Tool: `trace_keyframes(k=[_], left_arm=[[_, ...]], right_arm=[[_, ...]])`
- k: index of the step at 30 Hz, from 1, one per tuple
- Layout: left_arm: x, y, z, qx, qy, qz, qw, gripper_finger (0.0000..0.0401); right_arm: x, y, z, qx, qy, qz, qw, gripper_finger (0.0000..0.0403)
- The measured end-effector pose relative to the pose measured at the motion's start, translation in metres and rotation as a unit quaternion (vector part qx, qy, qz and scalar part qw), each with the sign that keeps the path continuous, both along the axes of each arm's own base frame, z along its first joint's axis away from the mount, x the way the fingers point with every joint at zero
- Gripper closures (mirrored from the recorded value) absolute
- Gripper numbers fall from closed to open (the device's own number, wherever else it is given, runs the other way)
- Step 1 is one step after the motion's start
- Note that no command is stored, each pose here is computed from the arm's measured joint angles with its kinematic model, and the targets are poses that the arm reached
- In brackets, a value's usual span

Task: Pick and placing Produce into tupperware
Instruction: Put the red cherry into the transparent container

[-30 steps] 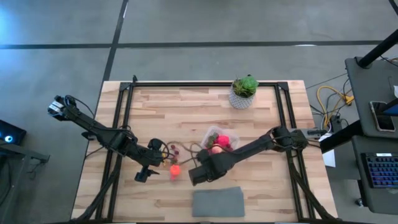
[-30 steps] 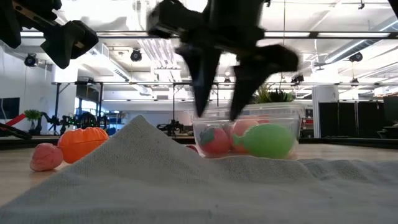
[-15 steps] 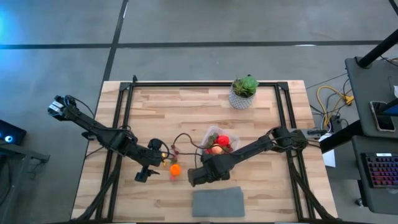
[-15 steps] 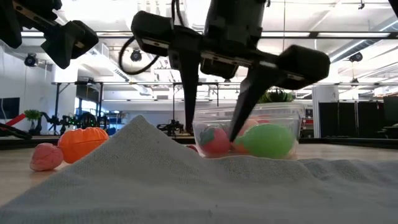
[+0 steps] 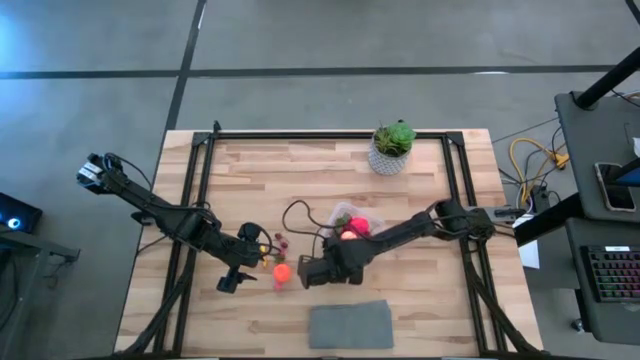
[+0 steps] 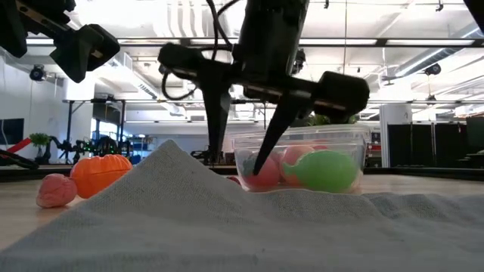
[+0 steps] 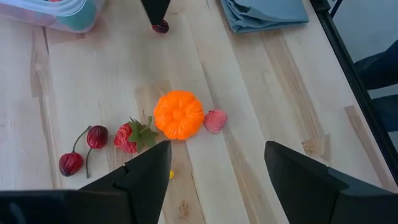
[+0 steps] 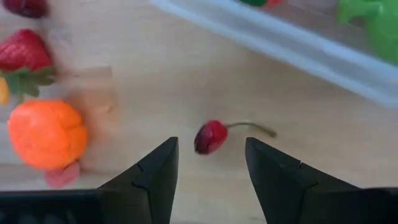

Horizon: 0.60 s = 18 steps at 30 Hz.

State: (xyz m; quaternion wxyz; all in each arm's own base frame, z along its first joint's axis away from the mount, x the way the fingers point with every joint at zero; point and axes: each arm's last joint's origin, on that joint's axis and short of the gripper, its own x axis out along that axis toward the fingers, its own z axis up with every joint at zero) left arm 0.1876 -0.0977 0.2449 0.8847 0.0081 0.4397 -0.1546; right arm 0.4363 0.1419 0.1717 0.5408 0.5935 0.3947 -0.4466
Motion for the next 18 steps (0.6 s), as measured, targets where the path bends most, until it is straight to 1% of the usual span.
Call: trace_keyframes(k=[5, 18], left_arm=[[0.0, 0.0, 0.0, 0.0, 0.0, 0.0, 1.0, 0.0157], [0.0, 0.0, 0.0, 0.0, 0.0, 0.0, 1.0, 0.0157]], right_arm=[[0.0027, -0.0069, -0.0051, 0.014, -0.004, -0.005, 1.0, 0.0224], [0.0017, -0.0058, -0.0112, 0.023, -0.006, -0.002, 1.0, 0.0225]])
